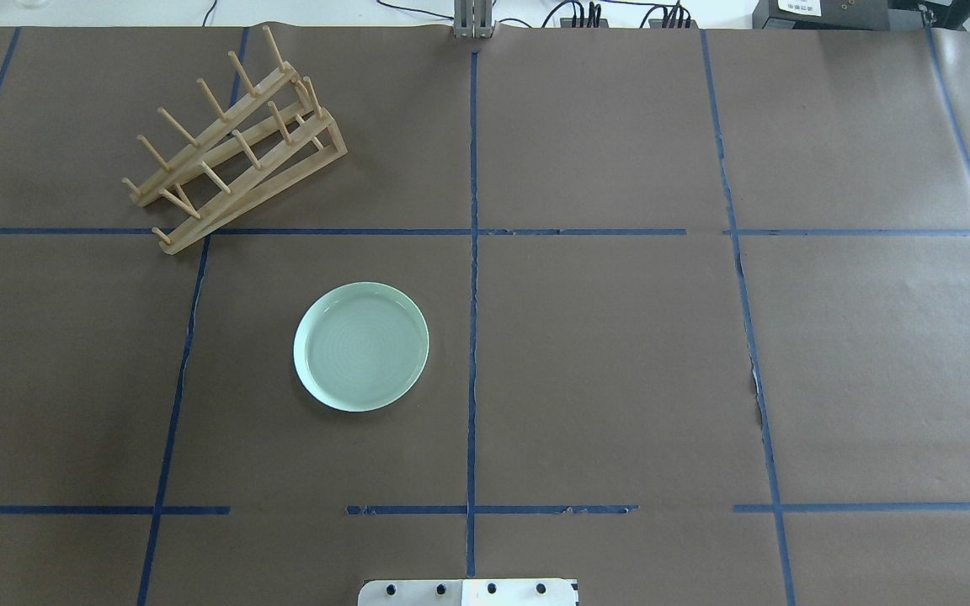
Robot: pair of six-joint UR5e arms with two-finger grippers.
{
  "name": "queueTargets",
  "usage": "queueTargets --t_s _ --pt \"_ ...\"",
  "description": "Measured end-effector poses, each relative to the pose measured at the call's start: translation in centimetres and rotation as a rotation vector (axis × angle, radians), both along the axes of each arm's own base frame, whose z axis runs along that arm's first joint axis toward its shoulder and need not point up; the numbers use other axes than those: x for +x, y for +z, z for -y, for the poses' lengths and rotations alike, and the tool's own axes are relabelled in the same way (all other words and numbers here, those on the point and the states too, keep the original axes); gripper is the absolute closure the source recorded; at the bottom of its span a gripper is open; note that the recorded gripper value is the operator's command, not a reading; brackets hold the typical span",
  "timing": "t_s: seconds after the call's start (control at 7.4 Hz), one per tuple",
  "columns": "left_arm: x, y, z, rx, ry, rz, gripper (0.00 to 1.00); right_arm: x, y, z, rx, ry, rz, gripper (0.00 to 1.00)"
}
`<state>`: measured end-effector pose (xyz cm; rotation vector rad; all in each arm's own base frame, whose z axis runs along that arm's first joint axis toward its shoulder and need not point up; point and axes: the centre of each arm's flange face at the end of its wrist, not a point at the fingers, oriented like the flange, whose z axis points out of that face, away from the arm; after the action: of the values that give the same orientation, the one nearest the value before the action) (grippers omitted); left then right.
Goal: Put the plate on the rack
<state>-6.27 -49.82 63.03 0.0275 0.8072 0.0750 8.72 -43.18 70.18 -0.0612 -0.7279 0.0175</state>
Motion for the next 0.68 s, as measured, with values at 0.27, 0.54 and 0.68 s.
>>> queueTargets --t_s 0.27,0.54,0.68 --pt "0.0 -0.3 0.1 0.006 0.0 0.003 0.0 0.0 0.0 0.0 0.0 0.001 0.0 0.0" --pt "0.1 -2.1 1.6 0.033 -0.009 0.005 0.0 0.0 0.0 0.0 -0.001 0.001 0.0 0.0" --pt "0.1 -4.3 3.4 0.052 -0.031 0.005 0.0 0.0 0.0 0.0 -0.001 0.001 0.0 0.0"
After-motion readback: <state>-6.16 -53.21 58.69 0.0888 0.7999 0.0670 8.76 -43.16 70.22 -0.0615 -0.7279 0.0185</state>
